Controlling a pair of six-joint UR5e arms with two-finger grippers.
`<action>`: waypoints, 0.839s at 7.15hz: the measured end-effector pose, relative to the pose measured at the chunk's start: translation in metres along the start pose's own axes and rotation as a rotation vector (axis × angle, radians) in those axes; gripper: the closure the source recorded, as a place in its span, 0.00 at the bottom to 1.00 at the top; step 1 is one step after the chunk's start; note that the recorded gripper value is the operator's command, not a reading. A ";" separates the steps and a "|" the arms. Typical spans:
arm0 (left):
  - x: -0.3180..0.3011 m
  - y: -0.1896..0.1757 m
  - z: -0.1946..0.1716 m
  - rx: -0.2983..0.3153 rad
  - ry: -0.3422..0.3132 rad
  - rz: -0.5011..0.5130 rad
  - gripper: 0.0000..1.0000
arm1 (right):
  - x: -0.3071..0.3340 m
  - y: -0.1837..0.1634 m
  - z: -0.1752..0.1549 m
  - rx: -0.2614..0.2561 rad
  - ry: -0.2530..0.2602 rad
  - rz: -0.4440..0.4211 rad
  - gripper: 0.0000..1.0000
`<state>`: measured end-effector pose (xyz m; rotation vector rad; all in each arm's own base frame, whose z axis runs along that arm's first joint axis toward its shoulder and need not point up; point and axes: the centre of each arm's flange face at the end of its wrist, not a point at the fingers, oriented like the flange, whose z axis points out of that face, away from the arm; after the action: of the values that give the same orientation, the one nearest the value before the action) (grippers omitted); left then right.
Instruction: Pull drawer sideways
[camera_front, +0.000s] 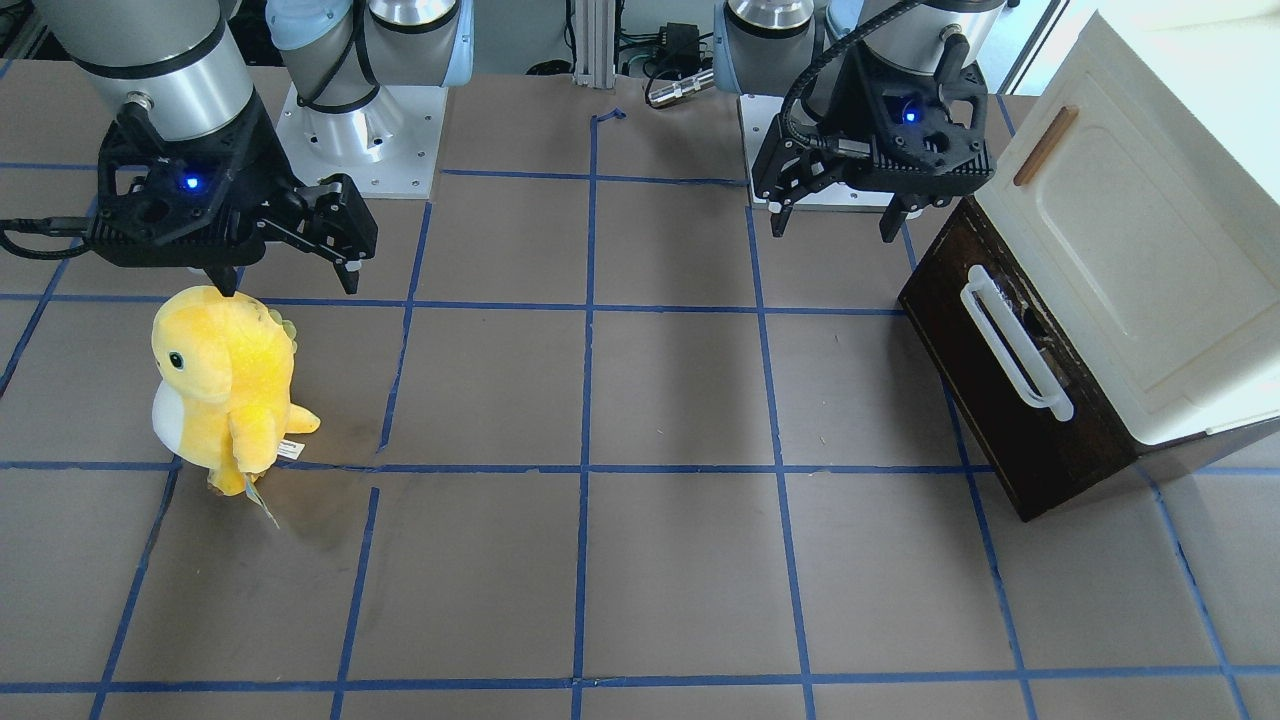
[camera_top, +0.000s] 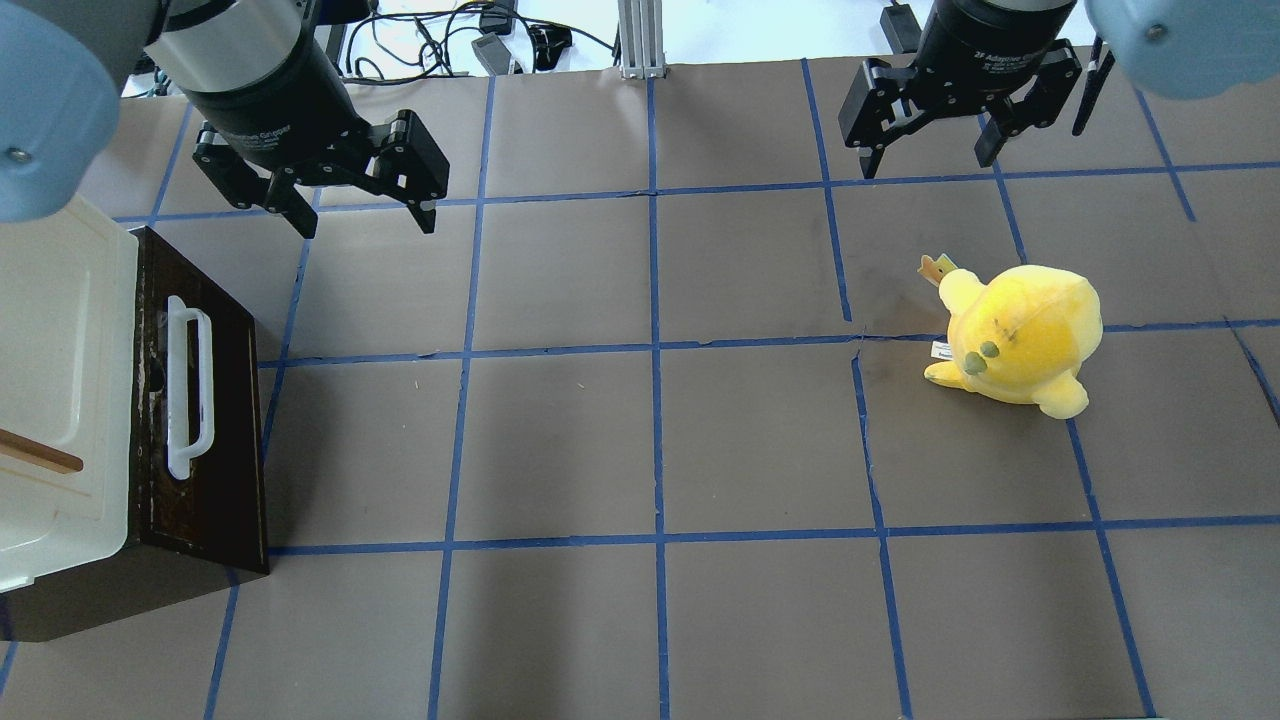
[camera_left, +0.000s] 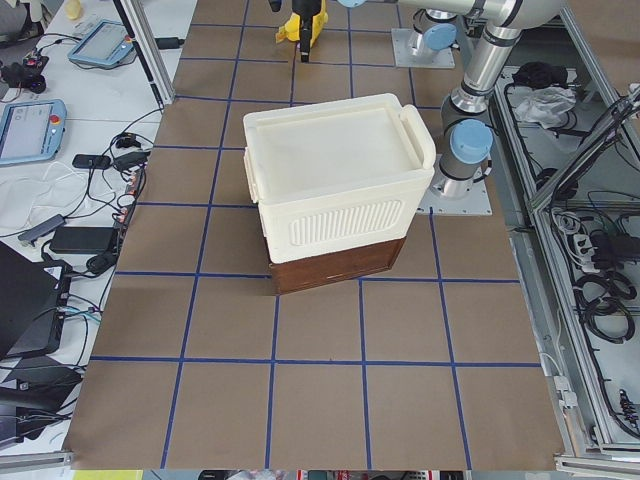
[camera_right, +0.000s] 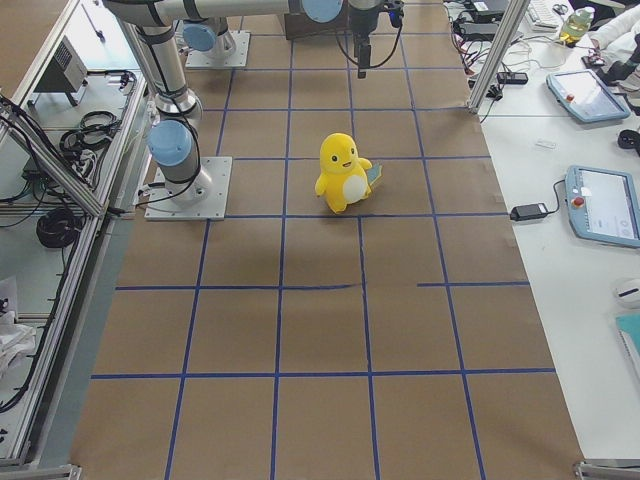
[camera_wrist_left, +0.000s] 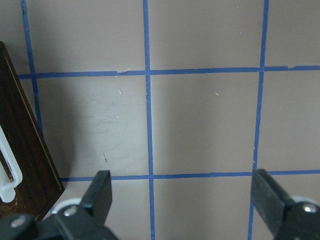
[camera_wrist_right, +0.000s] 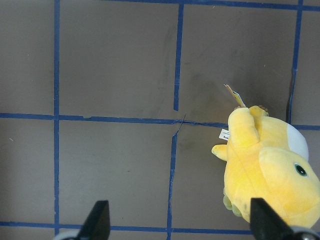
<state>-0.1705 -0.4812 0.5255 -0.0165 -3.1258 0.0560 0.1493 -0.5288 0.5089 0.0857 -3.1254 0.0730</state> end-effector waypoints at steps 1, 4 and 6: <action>0.000 0.000 0.000 0.000 0.002 0.000 0.00 | 0.000 0.000 0.000 0.000 0.000 0.000 0.00; -0.001 -0.001 -0.002 0.005 0.005 0.008 0.00 | 0.000 0.000 0.000 0.000 -0.001 0.000 0.00; 0.000 -0.003 -0.001 0.010 0.004 0.011 0.00 | 0.000 0.000 0.000 0.000 0.000 0.000 0.00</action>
<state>-0.1702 -0.4838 0.5265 -0.0334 -3.1212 0.0712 0.1493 -0.5288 0.5089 0.0858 -3.1254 0.0731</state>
